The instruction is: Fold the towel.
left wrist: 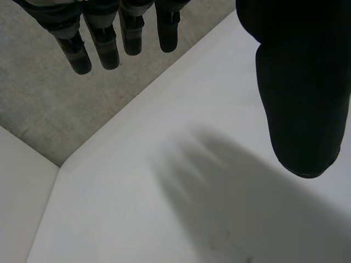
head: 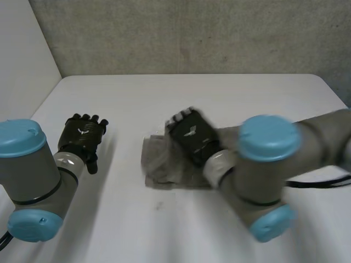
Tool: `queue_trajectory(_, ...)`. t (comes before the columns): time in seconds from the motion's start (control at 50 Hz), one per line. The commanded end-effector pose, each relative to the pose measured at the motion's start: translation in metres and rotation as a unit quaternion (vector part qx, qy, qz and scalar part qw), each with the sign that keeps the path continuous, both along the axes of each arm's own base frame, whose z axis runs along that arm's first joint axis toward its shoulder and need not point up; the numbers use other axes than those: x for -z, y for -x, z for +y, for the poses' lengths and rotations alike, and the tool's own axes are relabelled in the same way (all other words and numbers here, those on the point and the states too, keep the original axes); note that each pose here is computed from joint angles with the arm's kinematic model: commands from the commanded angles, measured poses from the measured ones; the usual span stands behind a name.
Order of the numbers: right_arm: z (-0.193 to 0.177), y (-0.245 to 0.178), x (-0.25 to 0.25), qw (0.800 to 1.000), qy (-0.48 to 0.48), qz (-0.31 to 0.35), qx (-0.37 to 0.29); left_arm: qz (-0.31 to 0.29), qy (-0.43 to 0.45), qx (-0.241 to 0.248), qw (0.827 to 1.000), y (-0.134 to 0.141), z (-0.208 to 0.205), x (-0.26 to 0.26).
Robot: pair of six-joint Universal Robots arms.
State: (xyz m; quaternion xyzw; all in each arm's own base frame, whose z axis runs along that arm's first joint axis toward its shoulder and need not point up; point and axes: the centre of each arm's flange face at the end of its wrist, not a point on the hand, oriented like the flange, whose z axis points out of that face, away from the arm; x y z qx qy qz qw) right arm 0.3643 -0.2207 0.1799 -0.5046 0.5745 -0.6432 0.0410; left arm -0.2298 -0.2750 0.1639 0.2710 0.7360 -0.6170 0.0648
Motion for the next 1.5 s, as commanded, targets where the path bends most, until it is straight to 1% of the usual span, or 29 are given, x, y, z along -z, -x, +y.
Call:
queue_trajectory(0.02, -0.034, 0.078, -0.005, 0.988, -0.084, -0.086, 0.100, 0.000, -0.001, 0.001, 1.000, 0.001, 0.000, 0.001)
queue_trajectory(0.14, -0.042, 0.118, 0.035, 0.976, -0.165, -0.056, 0.127, -0.001, -0.002, 0.004, 1.000, 0.002, 0.001, 0.002)
queue_trajectory(0.26, -0.056, 0.149, 0.059, 0.972, -0.166, -0.009, 0.165, 0.001, 0.001, 0.018, 1.000, 0.010, 0.007, -0.001)
queue_trajectory(0.32, -0.058, 0.152, 0.068, 0.973, -0.165, 0.016, 0.162, 0.002, 0.006, 0.026, 1.000, 0.015, 0.010, -0.004)
queue_trajectory(0.44, -0.066, 0.153, 0.064, 0.976, -0.138, 0.031, 0.164, 0.003, 0.007, 0.030, 1.000, 0.016, 0.013, -0.005)
queue_trajectory(0.5, -0.080, 0.148, 0.039, 0.982, -0.082, 0.013, 0.167, 0.004, 0.009, 0.030, 1.000, 0.016, 0.014, -0.006)
queue_trajectory(0.54, -0.083, 0.128, 0.004, 0.990, -0.020, -0.014, 0.141, 0.005, 0.011, 0.030, 0.999, 0.016, 0.015, -0.009)
queue_trajectory(0.56, -0.083, 0.128, 0.004, 0.990, -0.020, -0.014, 0.140, 0.006, 0.014, 0.029, 0.999, 0.016, 0.015, -0.010)
queue_trajectory(0.6, -0.061, 0.074, -0.023, 0.997, 0.018, -0.033, 0.062, 0.006, 0.015, 0.029, 0.999, 0.016, 0.015, -0.011)
queue_trajectory(0.62, -0.060, 0.074, -0.023, 0.997, 0.018, -0.034, 0.061, 0.008, 0.017, 0.028, 0.999, 0.016, 0.015, -0.013)
queue_trajectory(0.64, -0.044, 0.046, -0.022, 0.999, 0.015, -0.032, 0.018, 0.008, 0.017, 0.028, 0.999, 0.016, 0.015, -0.013)
queue_trajectory(0.66, -0.043, 0.046, -0.022, 0.999, 0.015, -0.031, 0.017, 0.008, 0.019, 0.027, 0.999, 0.016, 0.014, -0.014)
queue_trajectory(0.68, -0.018, 0.011, -0.011, 0.999, -0.001, -0.016, -0.039, 0.008, 0.021, 0.027, 0.999, 0.016, 0.014, -0.015)
queue_trajectory(0.7, -0.018, 0.010, -0.011, 0.999, -0.002, -0.015, -0.040, 0.008, 0.021, 0.027, 0.999, 0.016, 0.014, -0.015)
queue_trajectory(0.74, 0.017, -0.026, 0.009, 0.994, -0.022, 0.026, -0.107, 0.011, 0.026, 0.027, 0.999, 0.016, 0.013, -0.019)
queue_trajectory(0.76, 0.017, -0.026, 0.009, 0.994, -0.022, 0.027, -0.108, 0.011, 0.026, 0.027, 0.999, 0.016, 0.013, -0.019)
queue_trajectory(0.8, 0.042, -0.045, 0.037, 0.984, -0.033, 0.087, -0.154, 0.014, 0.031, 0.026, 0.999, 0.017, 0.012, -0.023)
queue_trajectory(0.88, 0.045, -0.051, 0.050, 0.978, -0.030, 0.118, -0.169, 0.016, 0.037, 0.025, 0.999, 0.017, 0.010, -0.027)
queue_trajectory(0.92, 0.042, -0.053, 0.045, 0.980, -0.024, 0.110, -0.166, 0.018, 0.040, 0.024, 0.999, 0.017, 0.008, -0.029)
queue_trajectory(0.96, 0.033, -0.054, 0.024, 0.988, -0.025, 0.052, -0.141, 0.028, 0.048, 0.022, 0.998, 0.019, 0.004, -0.035)
queue_trajectory(0.98, 0.033, -0.054, 0.024, 0.988, -0.025, 0.051, -0.141, 0.028, 0.048, 0.022, 0.998, 0.019, 0.004, -0.035)
queue_trajectory(1.0, 0.026, -0.051, 0.011, 0.992, -0.036, 0.012, -0.120, 0.037, 0.053, 0.021, 0.998, 0.020, 0.001, -0.039)
queue_trajectory(1.02, 0.026, -0.051, 0.011, 0.992, -0.036, 0.012, -0.120, 0.037, 0.053, 0.021, 0.998, 0.020, 0.001, -0.039)
queue_trajectory(1.06, 0.010, -0.032, -0.009, 0.993, -0.072, -0.057, -0.068, 0.055, 0.063, 0.020, 0.996, 0.022, -0.003, -0.048)
queue_trajectory(1.08, 0.010, -0.032, -0.009, 0.993, -0.072, -0.057, -0.068, 0.055, 0.063, 0.020, 0.996, 0.022, -0.003, -0.048)
queue_trajectory(1.12, -0.005, -0.006, -0.020, 0.989, -0.104, -0.103, -0.015, 0.070, 0.067, 0.023, 0.995, 0.026, -0.005, -0.055)
queue_trajectory(1.18, -0.011, 0.006, -0.025, 0.986, -0.115, -0.118, 0.006, 0.079, 0.067, 0.027, 0.994, 0.029, -0.004, -0.059)
queue_trajectory(1.28, -0.030, 0.037, -0.022, 0.974, -0.161, -0.149, 0.060, 0.121, 0.046, 0.056, 0.990, 0.053, 0.006, -0.059)
queue_trajectory(1.5, -0.046, 0.030, 0.017, 0.962, -0.226, -0.128, 0.081, 0.138, -0.037, 0.098, 0.985, 0.098, 0.017, -0.007)
